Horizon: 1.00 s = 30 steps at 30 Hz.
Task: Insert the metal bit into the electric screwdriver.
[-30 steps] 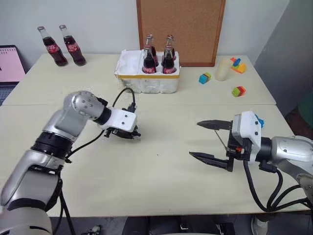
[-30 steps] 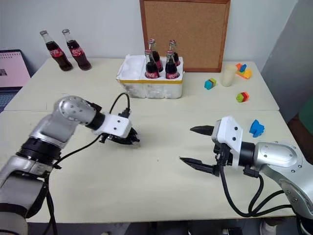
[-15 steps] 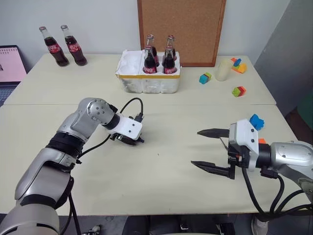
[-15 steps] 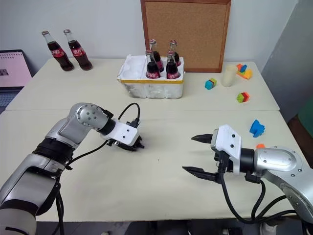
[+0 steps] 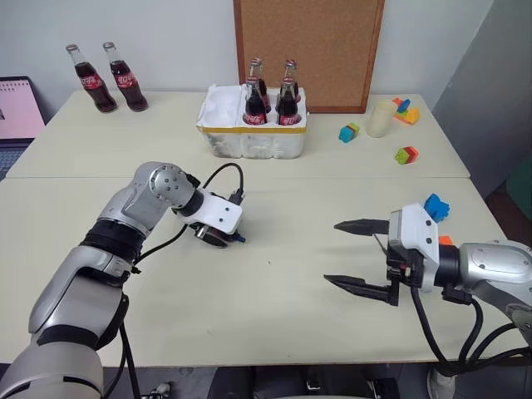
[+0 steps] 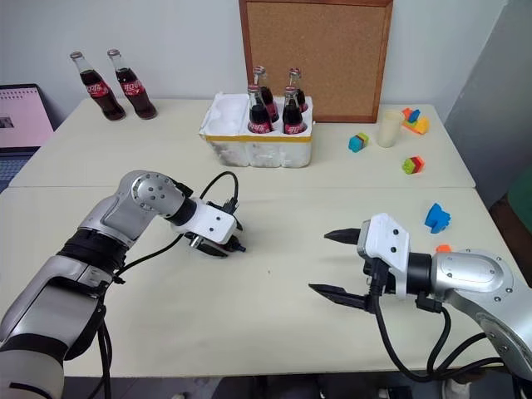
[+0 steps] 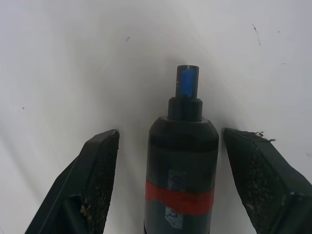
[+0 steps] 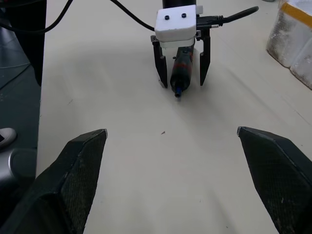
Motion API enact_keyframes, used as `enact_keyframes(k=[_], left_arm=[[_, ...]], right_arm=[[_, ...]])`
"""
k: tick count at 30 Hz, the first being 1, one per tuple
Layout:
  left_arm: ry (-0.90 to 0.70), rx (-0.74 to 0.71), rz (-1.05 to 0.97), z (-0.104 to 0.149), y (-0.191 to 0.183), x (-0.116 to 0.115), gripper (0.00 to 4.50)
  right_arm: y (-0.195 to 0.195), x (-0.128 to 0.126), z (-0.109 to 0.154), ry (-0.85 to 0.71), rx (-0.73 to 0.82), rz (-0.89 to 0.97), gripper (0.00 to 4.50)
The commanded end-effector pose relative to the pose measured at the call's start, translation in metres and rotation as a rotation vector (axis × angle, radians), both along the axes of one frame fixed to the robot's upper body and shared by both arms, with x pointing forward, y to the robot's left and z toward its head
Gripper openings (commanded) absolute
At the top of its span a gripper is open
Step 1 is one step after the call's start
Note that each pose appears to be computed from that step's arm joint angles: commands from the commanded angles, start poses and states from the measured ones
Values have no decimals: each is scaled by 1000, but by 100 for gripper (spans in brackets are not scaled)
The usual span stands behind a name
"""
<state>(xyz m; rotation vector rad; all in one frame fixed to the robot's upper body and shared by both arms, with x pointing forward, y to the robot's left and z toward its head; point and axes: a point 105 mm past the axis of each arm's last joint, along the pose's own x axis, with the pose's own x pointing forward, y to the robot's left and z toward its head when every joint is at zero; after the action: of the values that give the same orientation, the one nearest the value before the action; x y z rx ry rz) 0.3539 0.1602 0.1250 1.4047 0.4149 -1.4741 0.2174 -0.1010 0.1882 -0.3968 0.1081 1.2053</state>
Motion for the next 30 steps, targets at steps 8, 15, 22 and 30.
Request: enact_keyframes(k=[8,15,22,30], left_arm=[[3,34,-31,-7,-3,-1,265],[12,80,-49,-15,2,-3,164],[15,-144,-44,10,-27,-4,164],[189,-690,65,77,-77,-18,164]], right_arm=[[4,-4,4,-29,-7,19,450],[4,-5,4,-30,-7,17,450],[1,-9,5,-19,-13,16,450],[-11,-8,19,-39,5,-27,450]])
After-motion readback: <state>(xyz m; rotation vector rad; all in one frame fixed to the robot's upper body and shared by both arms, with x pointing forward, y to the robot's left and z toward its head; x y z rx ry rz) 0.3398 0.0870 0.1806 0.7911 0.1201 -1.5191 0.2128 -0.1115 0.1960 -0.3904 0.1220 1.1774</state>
